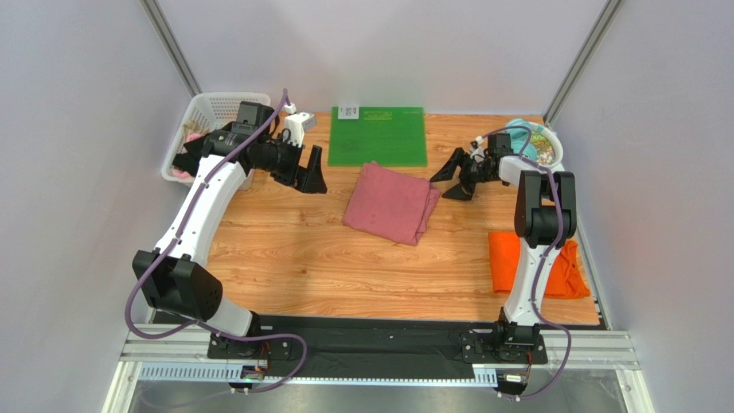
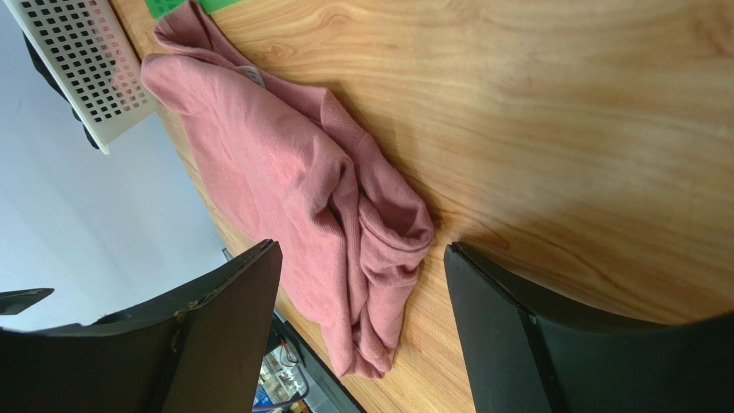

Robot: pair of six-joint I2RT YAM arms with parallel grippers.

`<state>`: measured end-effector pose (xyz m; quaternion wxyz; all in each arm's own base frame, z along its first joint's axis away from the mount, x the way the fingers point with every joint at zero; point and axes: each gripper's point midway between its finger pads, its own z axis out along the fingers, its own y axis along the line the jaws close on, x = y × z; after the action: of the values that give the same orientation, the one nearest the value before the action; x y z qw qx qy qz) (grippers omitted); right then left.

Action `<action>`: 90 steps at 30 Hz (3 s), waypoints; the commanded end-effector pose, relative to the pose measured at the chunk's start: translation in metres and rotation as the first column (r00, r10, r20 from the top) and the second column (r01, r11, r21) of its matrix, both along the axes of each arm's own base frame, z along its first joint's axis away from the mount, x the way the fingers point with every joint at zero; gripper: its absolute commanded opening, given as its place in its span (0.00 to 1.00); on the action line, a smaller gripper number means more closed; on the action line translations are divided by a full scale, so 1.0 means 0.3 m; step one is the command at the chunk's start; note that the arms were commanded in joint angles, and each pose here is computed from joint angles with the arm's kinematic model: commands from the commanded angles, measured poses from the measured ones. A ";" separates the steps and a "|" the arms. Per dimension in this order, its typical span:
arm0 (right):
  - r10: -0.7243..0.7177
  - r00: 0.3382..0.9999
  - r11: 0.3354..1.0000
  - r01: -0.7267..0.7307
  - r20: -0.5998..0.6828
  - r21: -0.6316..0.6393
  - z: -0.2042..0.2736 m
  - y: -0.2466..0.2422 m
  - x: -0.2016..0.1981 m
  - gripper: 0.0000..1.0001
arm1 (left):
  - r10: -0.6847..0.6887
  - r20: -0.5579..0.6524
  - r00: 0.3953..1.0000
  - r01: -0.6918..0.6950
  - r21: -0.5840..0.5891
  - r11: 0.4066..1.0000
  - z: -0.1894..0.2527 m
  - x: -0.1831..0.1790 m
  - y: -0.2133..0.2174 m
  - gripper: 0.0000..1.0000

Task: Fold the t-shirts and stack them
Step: Put the neatly folded tshirt into the corner of the board with the right arm

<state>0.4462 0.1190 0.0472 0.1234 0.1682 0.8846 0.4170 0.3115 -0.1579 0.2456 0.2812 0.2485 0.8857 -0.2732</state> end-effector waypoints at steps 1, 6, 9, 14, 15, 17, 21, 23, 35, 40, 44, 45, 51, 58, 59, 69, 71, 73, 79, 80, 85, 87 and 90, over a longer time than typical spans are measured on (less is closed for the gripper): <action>0.060 0.995 0.998 -0.060 0.077 -0.005 -0.002 0.035 0.043 0.77 | -0.015 0.036 0.999 0.015 -0.017 1.000 0.050 0.011 -0.005 1.00; 0.129 0.991 0.992 -0.129 0.031 -0.017 -0.055 0.130 -0.011 0.77 | -0.014 0.043 0.999 0.015 -0.025 1.000 0.070 0.015 -0.009 1.00; 0.163 0.987 0.986 -0.162 0.015 -0.024 -0.065 0.179 -0.047 0.77 | -0.014 0.046 0.999 0.015 -0.030 0.999 0.080 0.015 -0.011 1.00; 0.181 0.983 0.982 -0.182 -0.023 -0.049 -0.100 0.228 -0.099 0.77 | -0.017 0.054 0.998 0.018 -0.031 0.999 0.088 0.015 -0.011 1.00; 0.186 0.982 0.981 -0.188 -0.031 -0.051 -0.110 0.241 -0.105 0.77 | -0.017 0.053 0.998 0.018 -0.030 0.999 0.088 0.013 -0.011 1.00; 0.185 0.981 0.981 -0.187 -0.052 -0.054 -0.134 0.250 -0.112 0.76 | -0.020 0.057 0.998 0.021 -0.029 0.999 0.091 0.009 -0.009 1.00; 0.169 0.983 0.984 -0.173 -0.071 -0.049 -0.149 0.274 -0.117 0.49 | -0.022 0.071 0.997 0.023 -0.016 1.000 0.097 0.001 -0.001 1.00; 0.163 0.984 0.984 -0.168 -0.072 -0.065 -0.156 0.274 -0.115 0.23 | -0.025 0.079 0.997 0.025 -0.008 1.000 0.096 -0.003 0.004 1.00; 0.190 0.980 0.973 -0.179 0.066 -0.149 0.058 0.327 -0.141 0.00 | -0.027 0.083 0.996 0.026 0.014 1.000 0.068 -0.021 0.022 1.00; 0.104 0.975 0.968 -0.054 0.197 -0.244 0.312 0.241 -0.218 0.00 | -0.030 0.061 0.998 0.029 0.014 0.999 0.024 -0.028 0.022 1.00; 0.045 0.985 0.962 0.002 0.165 -0.273 0.315 0.171 -0.352 0.00 | -0.038 0.072 0.997 0.038 -0.007 0.999 0.042 -0.040 0.014 1.00; 0.032 0.987 0.960 0.013 0.157 -0.278 0.309 0.158 -0.377 0.00 | -0.039 0.079 0.996 0.039 -0.009 0.999 0.051 -0.044 0.014 1.00; -0.081 0.979 0.938 0.137 0.185 -0.318 0.340 0.036 -0.515 0.00 | -0.043 0.110 0.993 0.045 -0.016 0.999 0.091 -0.077 0.020 1.00; -0.196 0.954 0.905 0.265 0.228 -0.332 0.414 -0.114 -0.561 0.00 | -0.042 0.123 0.992 0.044 -0.019 0.999 0.110 -0.093 0.023 1.00; -0.210 0.950 0.899 0.281 0.233 -0.336 0.422 -0.131 -0.564 0.00 | -0.042 0.127 0.991 0.044 -0.020 0.999 0.113 -0.094 0.023 1.00; -0.351 0.893 0.847 0.432 0.283 -0.310 0.537 -0.313 -0.577 0.00 | -0.042 0.127 0.991 0.047 -0.041 0.998 0.135 -0.097 0.012 1.00; -0.395 0.869 0.818 0.481 0.298 -0.315 0.560 -0.356 -0.577 0.00 | -0.041 0.121 0.992 0.047 -0.044 0.998 0.132 -0.095 0.011 1.00; -0.440 0.845 0.784 0.526 0.303 -0.329 0.571 -0.398 -0.582 0.00 | -0.042 0.123 0.992 0.048 -0.047 0.998 0.139 -0.094 0.009 1.00; -0.565 0.771 0.702 0.636 0.293 -0.321 0.574 -0.501 -0.590 0.00 | -0.048 0.122 0.991 0.055 -0.055 0.997 0.151 -0.093 0.004 1.00; -0.580 0.761 0.692 0.648 0.289 -0.318 0.572 -0.512 -0.591 0.00 | -0.050 0.124 0.991 0.057 -0.056 0.997 0.155 -0.095 0.003 1.00; -0.655 0.704 0.628 0.710 0.275 -0.319 0.558 -0.582 -0.598 0.00 | -0.054 0.128 0.990 0.061 -0.053 0.997 0.157 -0.097 0.005 1.00; -0.667 0.694 0.627 0.719 0.271 -0.299 0.562 -0.598 -0.577 0.00 | -0.055 0.121 0.991 0.063 -0.058 0.996 0.154 -0.100 0.002 1.00; -0.695 0.659 0.612 0.752 0.288 -0.244 0.600 -0.634 -0.527 0.00 | -0.058 0.111 0.992 0.066 -0.071 0.995 0.155 -0.098 -0.006 1.00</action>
<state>0.2594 -0.0537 0.1922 0.3205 0.4477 0.8190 0.1613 0.2818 -0.1554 0.2752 0.3141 0.2731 0.8634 -0.2851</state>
